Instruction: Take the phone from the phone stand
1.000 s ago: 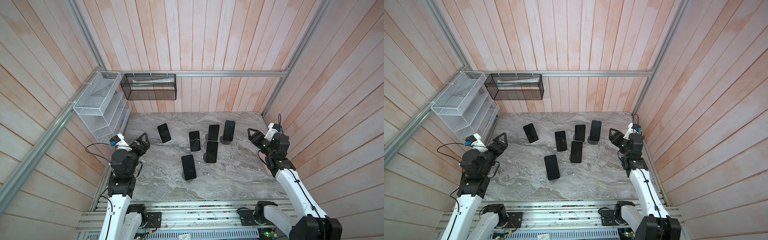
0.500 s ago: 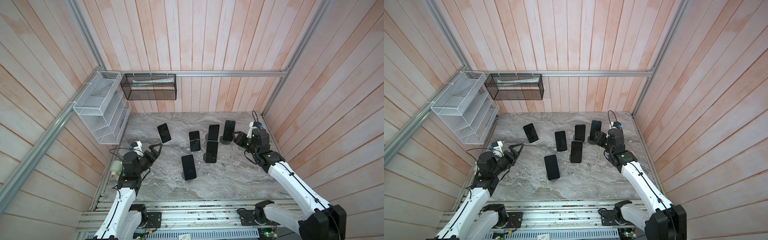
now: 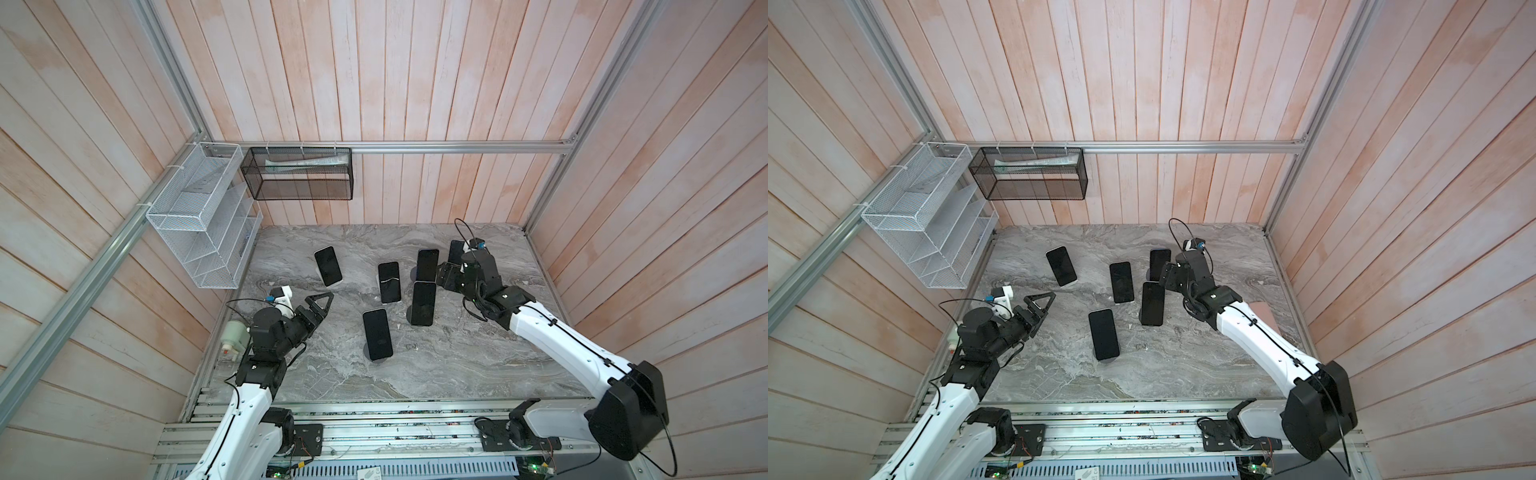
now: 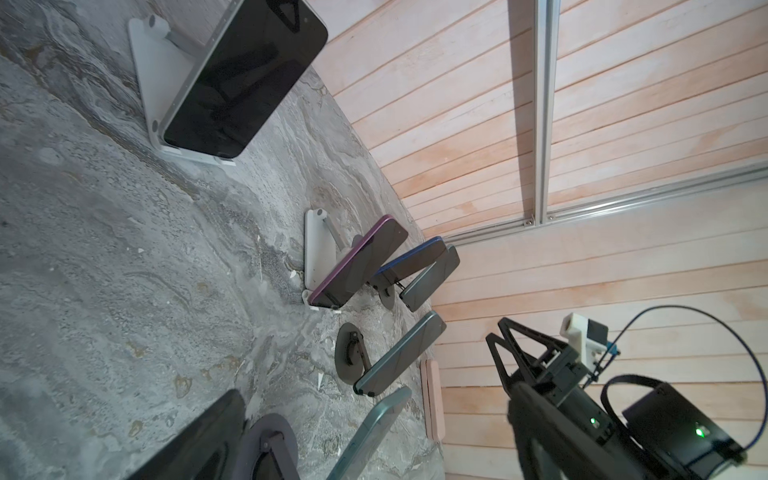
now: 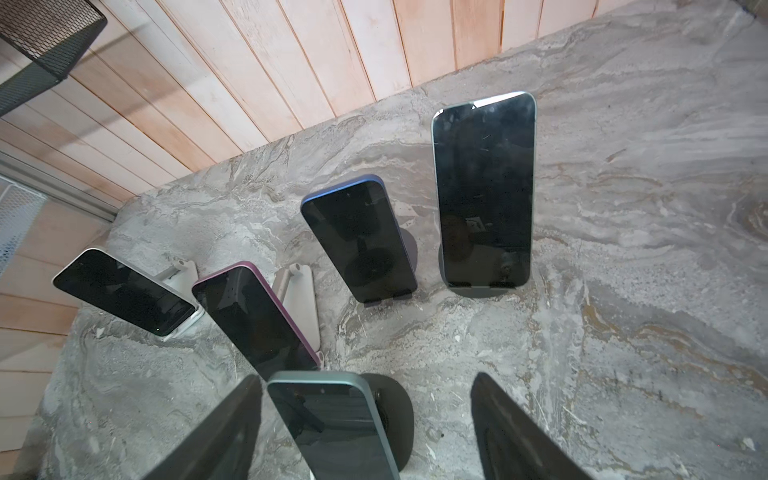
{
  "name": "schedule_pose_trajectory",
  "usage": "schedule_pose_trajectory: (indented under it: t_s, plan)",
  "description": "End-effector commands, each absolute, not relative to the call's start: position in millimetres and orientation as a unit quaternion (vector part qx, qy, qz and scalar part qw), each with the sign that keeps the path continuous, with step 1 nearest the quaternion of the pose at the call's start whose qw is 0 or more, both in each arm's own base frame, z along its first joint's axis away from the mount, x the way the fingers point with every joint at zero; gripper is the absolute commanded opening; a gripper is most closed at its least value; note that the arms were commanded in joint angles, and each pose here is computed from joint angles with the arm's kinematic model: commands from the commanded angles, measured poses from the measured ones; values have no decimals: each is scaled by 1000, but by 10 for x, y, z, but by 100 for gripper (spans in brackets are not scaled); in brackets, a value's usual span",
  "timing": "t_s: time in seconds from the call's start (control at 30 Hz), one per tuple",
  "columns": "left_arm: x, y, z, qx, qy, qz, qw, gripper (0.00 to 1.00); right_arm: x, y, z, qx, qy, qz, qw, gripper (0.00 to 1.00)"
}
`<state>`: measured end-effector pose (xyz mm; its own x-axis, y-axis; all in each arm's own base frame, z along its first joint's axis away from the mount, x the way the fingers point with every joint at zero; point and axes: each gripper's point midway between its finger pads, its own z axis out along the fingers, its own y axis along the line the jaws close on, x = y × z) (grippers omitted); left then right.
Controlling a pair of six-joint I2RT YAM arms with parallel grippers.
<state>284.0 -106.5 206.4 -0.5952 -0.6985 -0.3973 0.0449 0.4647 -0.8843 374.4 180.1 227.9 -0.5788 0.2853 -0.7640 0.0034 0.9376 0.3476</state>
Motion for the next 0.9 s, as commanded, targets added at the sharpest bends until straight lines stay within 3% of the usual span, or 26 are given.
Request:
schedule_pose_trajectory:
  t_s: [0.0, 0.33, 0.87]
  plan:
    - [2725, -1207, 2072, -173, 761, -497, 380, 100, 3781, 1788, 2117, 75, 894, 86, 434, 82]
    - [2608, -1229, 2078, -151, 757, -500, 391, 100, 3903, 2154, 1988, 46, 910, 59, 407, 94]
    - [2598, -1231, 2070, -148, 759, -499, 392, 100, 3899, 2344, 1744, 36, 925, 48, 375, 98]
